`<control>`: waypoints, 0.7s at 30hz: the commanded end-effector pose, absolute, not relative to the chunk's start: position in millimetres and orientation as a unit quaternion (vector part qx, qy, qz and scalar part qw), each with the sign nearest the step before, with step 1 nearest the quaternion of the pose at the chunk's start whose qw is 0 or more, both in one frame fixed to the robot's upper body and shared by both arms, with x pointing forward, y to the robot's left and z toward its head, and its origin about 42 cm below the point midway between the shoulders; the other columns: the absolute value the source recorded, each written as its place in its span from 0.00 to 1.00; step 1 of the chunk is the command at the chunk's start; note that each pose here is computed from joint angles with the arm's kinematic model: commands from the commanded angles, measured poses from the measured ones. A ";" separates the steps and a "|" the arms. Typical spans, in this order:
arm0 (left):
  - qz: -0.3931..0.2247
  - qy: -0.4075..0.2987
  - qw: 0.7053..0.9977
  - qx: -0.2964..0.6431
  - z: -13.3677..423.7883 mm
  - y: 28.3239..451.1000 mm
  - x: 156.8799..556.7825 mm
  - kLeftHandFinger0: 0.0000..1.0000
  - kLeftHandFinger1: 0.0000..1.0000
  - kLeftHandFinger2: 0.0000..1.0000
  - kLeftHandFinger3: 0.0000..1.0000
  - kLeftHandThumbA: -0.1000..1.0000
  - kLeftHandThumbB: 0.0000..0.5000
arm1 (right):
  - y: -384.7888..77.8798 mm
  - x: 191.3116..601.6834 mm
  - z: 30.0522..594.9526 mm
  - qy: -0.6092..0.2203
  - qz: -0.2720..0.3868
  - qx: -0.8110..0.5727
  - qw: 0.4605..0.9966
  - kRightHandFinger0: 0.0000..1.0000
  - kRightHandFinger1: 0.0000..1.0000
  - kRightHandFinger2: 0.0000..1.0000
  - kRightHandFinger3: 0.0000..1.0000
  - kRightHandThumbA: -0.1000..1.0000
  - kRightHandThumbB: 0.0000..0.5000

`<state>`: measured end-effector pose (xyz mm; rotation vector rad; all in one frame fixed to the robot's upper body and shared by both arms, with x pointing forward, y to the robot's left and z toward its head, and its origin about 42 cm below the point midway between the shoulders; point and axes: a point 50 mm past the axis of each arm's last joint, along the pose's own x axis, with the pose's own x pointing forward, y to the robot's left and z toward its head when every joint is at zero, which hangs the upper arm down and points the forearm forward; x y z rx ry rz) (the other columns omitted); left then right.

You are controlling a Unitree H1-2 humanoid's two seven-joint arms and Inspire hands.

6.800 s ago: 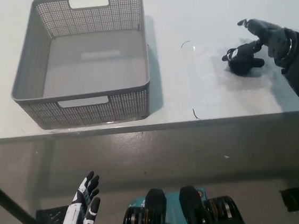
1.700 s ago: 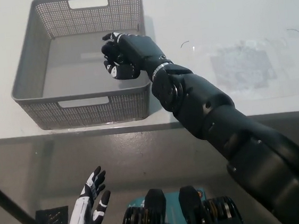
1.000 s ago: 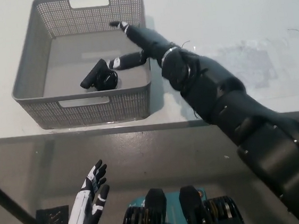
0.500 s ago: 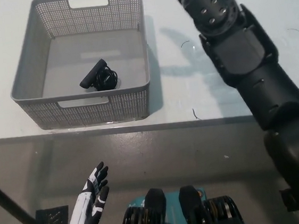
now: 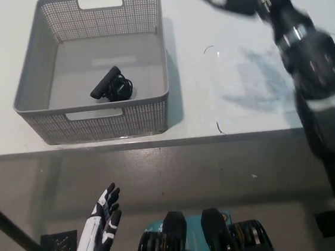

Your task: Use the right hand to pick up a webcam and put it into a container on the left side

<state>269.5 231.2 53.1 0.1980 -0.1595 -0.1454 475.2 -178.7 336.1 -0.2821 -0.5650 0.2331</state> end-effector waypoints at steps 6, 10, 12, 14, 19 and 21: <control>-0.084 -0.098 0.985 0.113 61.6 244.6 265.9 1.00 1.00 1.00 1.00 0.88 0.44 | -253.6 314.8 303.1 -0.360 0.106 -0.054 0.925 1.00 1.00 1.00 1.00 1.00 0.74; -0.085 -0.097 0.986 0.110 64.4 243.5 270.2 1.00 1.00 1.00 1.00 0.87 0.44 | -261.6 280.8 259.9 -0.320 0.097 -0.033 0.942 1.00 1.00 1.00 1.00 1.00 0.76; -0.087 -0.097 0.985 0.111 64.2 241.7 270.2 1.00 1.00 1.00 1.00 0.87 0.43 | -264.4 273.1 240.8 -0.301 0.098 -0.029 0.948 1.00 1.00 1.00 1.00 1.00 0.67; -0.090 -0.090 0.986 0.110 62.6 240.0 268.8 1.00 1.00 1.00 1.00 0.89 0.46 | -267.5 261.7 208.2 -0.261 0.090 -0.014 0.961 1.00 1.00 1.00 1.00 1.00 0.58; -0.091 -0.099 0.985 0.107 64.9 239.8 272.3 1.00 1.00 1.00 1.00 0.87 0.42 | -265.8 245.9 143.3 -0.181 0.071 0.027 0.981 1.00 1.00 1.00 1.00 1.00 0.52; -0.089 -0.099 0.985 0.110 65.7 239.7 275.9 1.00 1.00 1.00 1.00 0.88 0.47 | -266.1 243.0 126.9 -0.162 0.060 0.030 0.985 1.00 1.00 1.00 1.00 1.00 0.51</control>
